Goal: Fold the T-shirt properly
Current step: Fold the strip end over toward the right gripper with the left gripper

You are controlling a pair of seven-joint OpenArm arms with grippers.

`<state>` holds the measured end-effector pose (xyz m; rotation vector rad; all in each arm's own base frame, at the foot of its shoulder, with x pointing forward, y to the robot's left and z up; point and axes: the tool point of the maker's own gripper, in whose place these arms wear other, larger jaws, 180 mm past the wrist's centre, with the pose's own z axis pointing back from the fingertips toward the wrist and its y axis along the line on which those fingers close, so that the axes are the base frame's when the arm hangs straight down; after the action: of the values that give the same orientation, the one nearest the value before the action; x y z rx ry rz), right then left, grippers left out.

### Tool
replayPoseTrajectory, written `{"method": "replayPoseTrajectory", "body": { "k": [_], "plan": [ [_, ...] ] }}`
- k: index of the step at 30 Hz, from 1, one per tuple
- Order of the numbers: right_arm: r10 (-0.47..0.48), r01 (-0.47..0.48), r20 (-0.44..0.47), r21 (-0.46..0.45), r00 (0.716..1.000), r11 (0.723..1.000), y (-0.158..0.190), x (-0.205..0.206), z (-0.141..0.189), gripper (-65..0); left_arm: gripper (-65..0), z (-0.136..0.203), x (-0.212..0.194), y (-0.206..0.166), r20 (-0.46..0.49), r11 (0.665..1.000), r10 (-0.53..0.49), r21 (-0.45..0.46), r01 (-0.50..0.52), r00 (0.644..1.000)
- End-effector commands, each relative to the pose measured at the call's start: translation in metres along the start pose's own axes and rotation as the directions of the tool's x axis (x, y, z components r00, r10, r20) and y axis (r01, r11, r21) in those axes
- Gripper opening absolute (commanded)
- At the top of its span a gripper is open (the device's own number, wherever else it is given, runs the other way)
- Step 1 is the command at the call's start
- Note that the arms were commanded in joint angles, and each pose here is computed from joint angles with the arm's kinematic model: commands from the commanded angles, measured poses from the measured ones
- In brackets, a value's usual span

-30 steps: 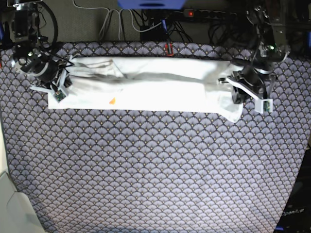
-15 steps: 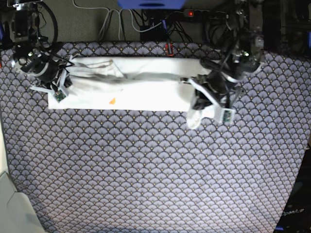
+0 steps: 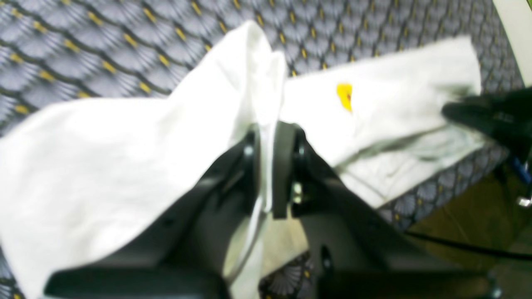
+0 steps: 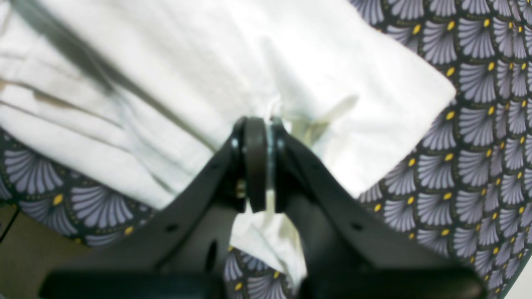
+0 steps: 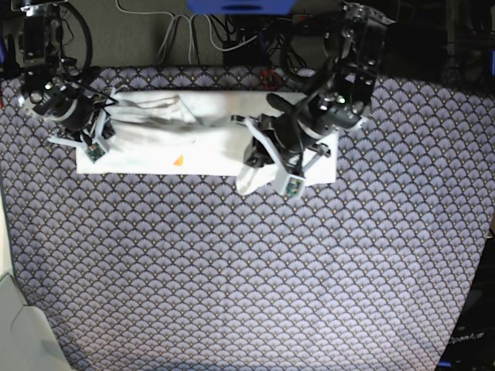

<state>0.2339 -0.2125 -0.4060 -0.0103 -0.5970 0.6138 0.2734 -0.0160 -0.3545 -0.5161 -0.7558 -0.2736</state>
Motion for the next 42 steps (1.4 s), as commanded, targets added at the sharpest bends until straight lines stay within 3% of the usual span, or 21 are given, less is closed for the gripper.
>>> {"method": "replayPoseTrajectory", "body": {
  "k": [1,19,21,26,28,31,34,39,42],
  "plan": [
    [0.013,-0.013,0.019,-0.022,1.000,1.000,-0.009,0.006,0.004,-65.0,-64.4,-0.001,0.015,-0.007,0.047,1.000,-0.012,-0.025,0.013,0.999],
    [0.013,-0.013,0.016,-0.020,1.000,1.000,-0.008,0.005,0.004,-65.0,-62.2,-0.013,0.020,-0.032,0.039,0.996,-0.032,-0.086,0.035,0.999],
    [0.013,-0.013,0.016,-0.020,1.000,1.000,-0.008,0.005,0.004,-65.0,-55.4,-0.013,0.018,-0.036,0.036,0.995,-0.041,-0.093,0.044,0.999],
    [0.013,-0.013,0.016,-0.020,1.000,1.000,-0.008,0.005,0.004,-65.0,-31.2,-0.013,0.011,-0.050,0.021,0.989,-0.068,-0.130,0.070,0.997],
    [0.013,-0.013,0.016,-0.020,1.000,1.000,-0.008,0.005,0.004,-65.0,-25.7,-0.012,0.012,-0.056,0.028,0.987,-0.074,-0.144,0.078,0.997],
    [0.013,-0.013,0.017,-0.021,1.000,1.000,-0.008,0.005,0.004,-65.0,-25.8,-0.003,0.026,-0.060,0.070,0.985,-0.083,-0.148,0.093,0.994],
    [0.013,-0.012,0.021,-0.027,1.000,1.000,-0.010,0.007,0.005,-65.0,-30.2,0.011,0.040,-0.057,0.121,0.983,-0.115,-0.130,0.131,0.986],
    [0.014,-0.014,0.021,-0.027,1.000,1.000,-0.010,0.007,0.006,-65.0,-39.3,0.026,0.025,-0.002,0.079,0.995,-0.103,-0.009,0.104,0.992],
    [0.013,-0.013,-0.009,-0.031,1.000,0.999,-0.012,0.002,0.006,-60.3,-35.2,0.036,0.007,0.031,0.037,0.995,-0.084,0.065,0.081,0.996]
  ]
}}
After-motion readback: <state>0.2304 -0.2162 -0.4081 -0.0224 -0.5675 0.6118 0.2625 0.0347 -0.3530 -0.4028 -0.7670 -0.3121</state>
